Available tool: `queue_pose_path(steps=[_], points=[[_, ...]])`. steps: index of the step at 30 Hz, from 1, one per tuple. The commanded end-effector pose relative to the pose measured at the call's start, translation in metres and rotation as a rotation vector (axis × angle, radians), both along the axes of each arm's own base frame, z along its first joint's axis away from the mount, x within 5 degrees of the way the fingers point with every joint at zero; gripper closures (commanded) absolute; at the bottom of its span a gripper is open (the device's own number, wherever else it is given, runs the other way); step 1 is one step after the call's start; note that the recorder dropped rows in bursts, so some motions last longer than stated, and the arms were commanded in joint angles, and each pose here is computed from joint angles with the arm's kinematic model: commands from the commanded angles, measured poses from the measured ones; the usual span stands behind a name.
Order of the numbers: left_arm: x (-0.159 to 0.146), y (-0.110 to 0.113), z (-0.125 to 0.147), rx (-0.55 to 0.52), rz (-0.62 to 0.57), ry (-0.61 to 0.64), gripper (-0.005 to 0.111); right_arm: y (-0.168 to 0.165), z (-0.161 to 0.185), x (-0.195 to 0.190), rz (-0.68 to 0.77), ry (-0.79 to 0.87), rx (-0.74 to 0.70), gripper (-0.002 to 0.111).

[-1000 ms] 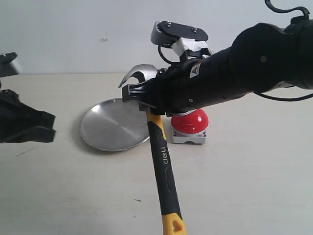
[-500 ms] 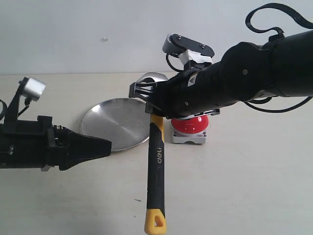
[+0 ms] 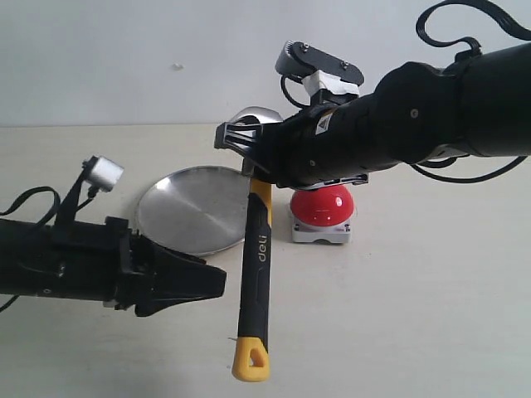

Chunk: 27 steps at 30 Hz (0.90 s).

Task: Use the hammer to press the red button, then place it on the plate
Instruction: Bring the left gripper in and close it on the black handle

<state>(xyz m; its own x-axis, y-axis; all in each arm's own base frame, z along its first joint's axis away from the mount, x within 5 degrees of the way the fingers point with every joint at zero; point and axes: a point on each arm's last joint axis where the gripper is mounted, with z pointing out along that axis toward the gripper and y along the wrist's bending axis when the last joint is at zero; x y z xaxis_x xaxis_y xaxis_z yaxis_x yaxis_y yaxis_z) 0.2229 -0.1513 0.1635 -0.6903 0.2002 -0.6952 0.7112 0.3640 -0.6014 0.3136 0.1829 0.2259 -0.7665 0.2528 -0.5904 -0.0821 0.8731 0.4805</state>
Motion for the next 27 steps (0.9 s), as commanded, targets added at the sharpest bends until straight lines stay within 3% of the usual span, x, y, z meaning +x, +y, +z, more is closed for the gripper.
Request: queue_pose_path(steps=[1,16,27], points=[[0.005,-0.017,0.000,-0.001,-0.040,-0.014,0.041,0.000,0.011,0.005,-0.012,-0.060,0.023,0.108],[0.029,-0.031,-0.019,0.023,-0.025,0.052,0.041,0.000,0.011,0.004,-0.009,-0.052,0.020,0.108],[0.040,-0.038,-0.024,-0.022,-0.045,0.088,0.041,0.000,0.012,0.005,-0.014,-0.069,0.026,0.108]])
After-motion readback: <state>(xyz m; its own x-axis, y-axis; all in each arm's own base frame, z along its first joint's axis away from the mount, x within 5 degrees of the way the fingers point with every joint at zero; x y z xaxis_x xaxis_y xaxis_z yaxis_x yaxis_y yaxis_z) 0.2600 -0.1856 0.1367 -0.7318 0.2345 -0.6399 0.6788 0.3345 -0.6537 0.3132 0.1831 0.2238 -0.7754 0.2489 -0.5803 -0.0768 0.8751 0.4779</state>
